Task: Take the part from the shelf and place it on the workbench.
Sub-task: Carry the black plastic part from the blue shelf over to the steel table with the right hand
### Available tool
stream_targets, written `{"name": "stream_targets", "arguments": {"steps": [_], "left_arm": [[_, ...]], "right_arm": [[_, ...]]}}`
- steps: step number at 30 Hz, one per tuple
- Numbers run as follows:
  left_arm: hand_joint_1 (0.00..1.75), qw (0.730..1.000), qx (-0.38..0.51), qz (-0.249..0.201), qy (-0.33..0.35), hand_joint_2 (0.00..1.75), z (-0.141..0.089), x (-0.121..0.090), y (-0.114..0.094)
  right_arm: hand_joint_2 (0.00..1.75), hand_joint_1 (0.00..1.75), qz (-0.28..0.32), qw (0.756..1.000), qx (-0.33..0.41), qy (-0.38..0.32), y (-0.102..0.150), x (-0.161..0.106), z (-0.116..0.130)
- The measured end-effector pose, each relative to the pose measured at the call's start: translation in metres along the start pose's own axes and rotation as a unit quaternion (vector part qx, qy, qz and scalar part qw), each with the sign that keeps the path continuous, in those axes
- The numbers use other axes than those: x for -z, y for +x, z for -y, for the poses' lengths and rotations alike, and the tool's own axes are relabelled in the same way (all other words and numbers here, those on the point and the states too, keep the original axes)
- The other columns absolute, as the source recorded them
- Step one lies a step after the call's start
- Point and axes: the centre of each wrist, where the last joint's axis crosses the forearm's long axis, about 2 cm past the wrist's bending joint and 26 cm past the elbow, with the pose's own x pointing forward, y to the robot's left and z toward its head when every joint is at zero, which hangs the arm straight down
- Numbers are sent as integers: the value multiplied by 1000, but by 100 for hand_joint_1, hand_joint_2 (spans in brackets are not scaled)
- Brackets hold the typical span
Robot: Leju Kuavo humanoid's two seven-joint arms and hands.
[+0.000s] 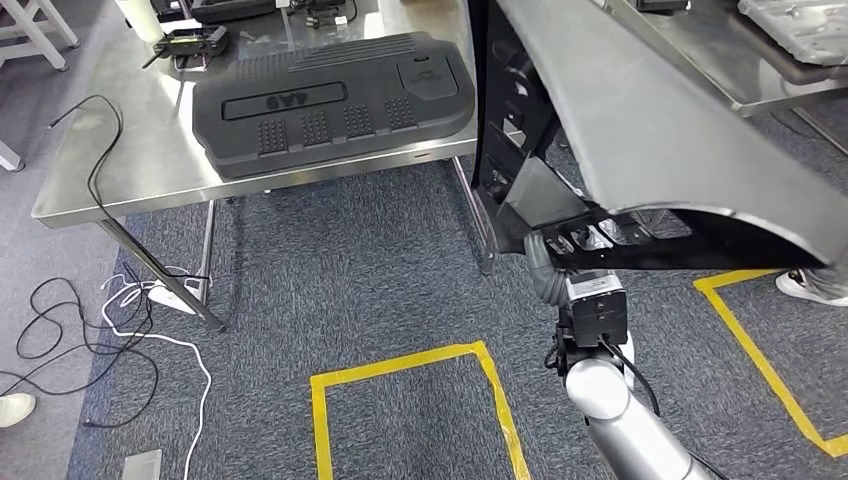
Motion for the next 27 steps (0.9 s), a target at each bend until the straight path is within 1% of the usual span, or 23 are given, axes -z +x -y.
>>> {"name": "stream_targets", "arguments": {"steps": [6,13,22,27], "left_arm": [[0,1000,-1,-1,-1,175,1,0,-1],[0,1000,-12,6,-19,175,3,-1,-2],[0,1000,-12,12,-18,175,5,1,1],[0,1000,-11,7,-12,175,1,-2,-5]], "right_arm": [[175,175,3,1000,1,1,0,1,-1],[175,175,-1,1000,2,3,0,-2,-1],[175,175,3,1000,2,7,0,-1,-1],[175,175,2,1000,2,9,0,-2,-1]]}}
